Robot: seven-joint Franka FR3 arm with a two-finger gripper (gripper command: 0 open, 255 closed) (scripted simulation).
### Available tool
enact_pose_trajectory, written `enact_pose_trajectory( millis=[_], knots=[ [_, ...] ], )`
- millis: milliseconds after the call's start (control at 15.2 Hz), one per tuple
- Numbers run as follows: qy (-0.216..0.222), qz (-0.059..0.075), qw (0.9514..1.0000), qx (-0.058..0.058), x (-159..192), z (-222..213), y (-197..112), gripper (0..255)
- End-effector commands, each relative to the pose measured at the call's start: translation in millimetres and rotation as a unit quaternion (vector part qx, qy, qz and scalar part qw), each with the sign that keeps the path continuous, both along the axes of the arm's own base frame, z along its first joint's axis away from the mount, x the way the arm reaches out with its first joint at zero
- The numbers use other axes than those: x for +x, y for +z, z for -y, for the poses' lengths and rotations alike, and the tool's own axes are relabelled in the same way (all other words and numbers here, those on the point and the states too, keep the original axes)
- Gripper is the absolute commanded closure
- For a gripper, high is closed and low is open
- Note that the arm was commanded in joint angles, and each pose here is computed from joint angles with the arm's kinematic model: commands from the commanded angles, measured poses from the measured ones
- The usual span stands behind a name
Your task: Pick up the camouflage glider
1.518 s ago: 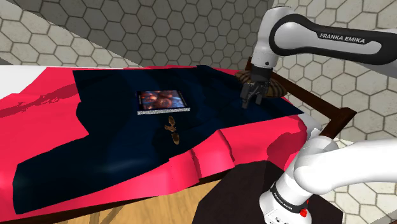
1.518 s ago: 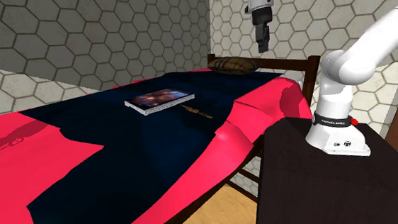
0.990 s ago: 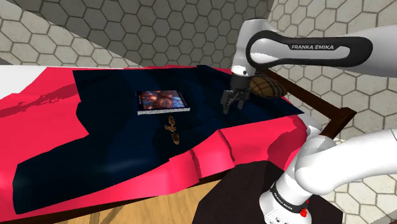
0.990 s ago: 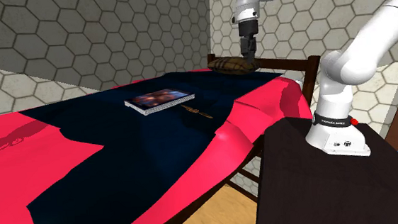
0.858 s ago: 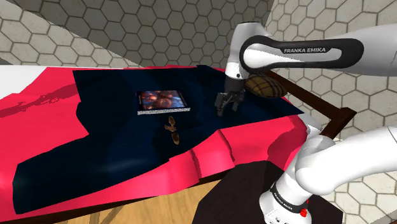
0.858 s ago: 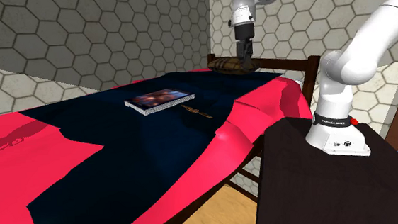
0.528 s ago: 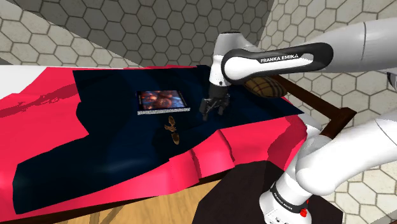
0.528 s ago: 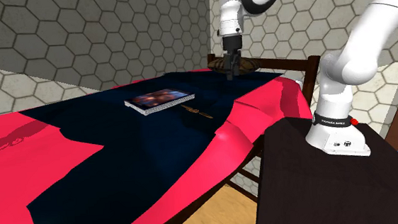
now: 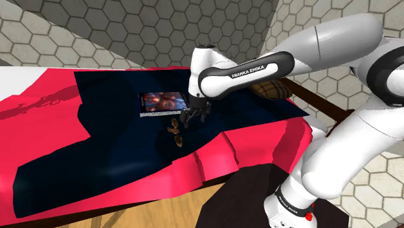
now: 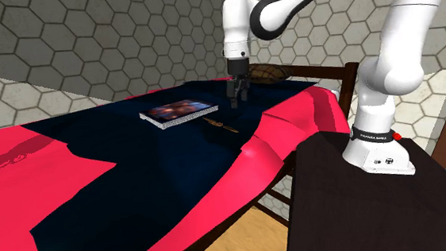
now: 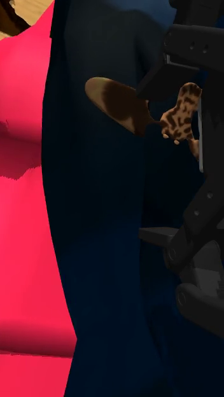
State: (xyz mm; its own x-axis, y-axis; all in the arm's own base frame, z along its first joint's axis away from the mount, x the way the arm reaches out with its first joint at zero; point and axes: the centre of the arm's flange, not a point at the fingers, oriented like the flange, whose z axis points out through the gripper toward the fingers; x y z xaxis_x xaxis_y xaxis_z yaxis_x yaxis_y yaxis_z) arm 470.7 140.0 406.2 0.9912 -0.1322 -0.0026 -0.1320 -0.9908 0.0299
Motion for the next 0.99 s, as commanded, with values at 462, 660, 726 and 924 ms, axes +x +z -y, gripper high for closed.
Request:
enact_pose_trajectory(
  millis=[462, 660, 726, 924],
  knots=[
    [0.004, 0.018, 0.9998, -0.010, 48, -44, -56, 0],
    [0.004, 0.018, 0.9998, -0.010, 48, -44, -72, 0],
    [0.004, 0.018, 0.9998, -0.010, 48, -44, -77, 0],
    [0.004, 0.018, 0.9998, -0.010, 49, -44, -81, 255]
  ],
)
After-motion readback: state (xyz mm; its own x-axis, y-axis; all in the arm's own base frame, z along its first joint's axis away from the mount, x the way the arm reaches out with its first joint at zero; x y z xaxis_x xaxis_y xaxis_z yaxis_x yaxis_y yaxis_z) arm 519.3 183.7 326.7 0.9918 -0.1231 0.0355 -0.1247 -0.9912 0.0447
